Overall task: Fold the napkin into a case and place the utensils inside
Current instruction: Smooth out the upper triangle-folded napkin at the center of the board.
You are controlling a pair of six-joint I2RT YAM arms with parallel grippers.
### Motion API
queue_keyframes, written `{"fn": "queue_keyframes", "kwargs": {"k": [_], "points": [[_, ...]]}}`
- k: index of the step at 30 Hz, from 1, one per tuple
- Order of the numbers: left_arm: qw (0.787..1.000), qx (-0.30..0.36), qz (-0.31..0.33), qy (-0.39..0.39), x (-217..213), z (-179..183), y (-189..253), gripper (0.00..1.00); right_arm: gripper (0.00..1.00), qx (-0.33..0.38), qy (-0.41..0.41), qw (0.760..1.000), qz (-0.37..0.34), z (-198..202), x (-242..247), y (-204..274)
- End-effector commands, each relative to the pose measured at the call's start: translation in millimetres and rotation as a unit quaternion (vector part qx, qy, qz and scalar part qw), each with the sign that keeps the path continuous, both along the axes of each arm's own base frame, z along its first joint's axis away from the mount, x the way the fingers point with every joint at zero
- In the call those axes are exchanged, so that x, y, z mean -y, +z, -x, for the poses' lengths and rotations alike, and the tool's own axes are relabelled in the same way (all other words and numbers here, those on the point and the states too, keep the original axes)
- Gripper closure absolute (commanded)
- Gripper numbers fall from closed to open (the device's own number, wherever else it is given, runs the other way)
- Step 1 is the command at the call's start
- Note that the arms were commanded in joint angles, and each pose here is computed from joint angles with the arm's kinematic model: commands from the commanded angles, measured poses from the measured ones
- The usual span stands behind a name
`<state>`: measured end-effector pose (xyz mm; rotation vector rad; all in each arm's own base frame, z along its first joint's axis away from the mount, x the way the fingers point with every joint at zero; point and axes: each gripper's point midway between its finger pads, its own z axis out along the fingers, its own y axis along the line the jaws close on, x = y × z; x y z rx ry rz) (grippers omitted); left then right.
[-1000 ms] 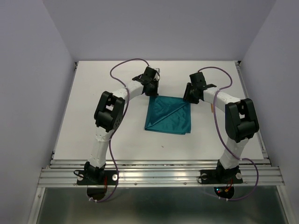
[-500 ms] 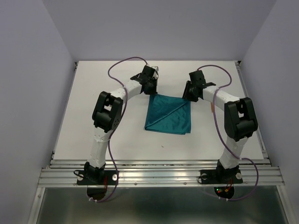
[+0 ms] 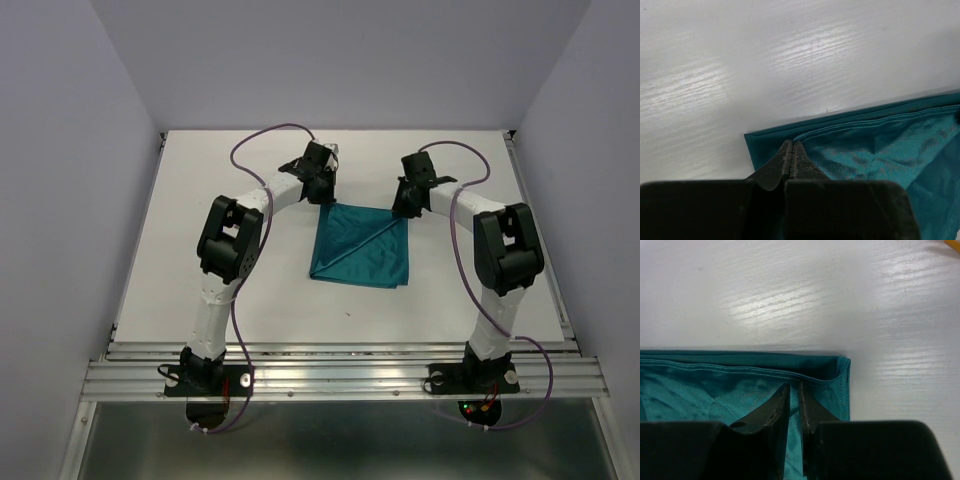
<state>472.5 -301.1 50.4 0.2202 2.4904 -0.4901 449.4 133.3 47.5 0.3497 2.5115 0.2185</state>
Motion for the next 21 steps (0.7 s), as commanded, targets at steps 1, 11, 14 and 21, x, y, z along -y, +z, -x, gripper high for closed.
{"fn": "queue_keyframes", "kwargs": {"k": [1,11,14,21], "points": [[0.999,0.026,0.024,0.001,0,-2,34,1.00,0.82,0.022,-0.003,1.000,-0.003,-19,-1,9],[0.999,0.024,0.024,0.004,-3,5,42,0.79,0.82,0.008,-0.006,1.000,0.014,-15,5,-6],[0.999,0.038,0.021,0.015,-7,5,58,0.50,0.82,0.015,-0.001,1.000,0.008,-16,2,2],[0.997,0.062,0.020,0.041,-19,24,99,0.26,0.79,0.059,0.015,0.998,-0.027,-13,-7,50]]}}
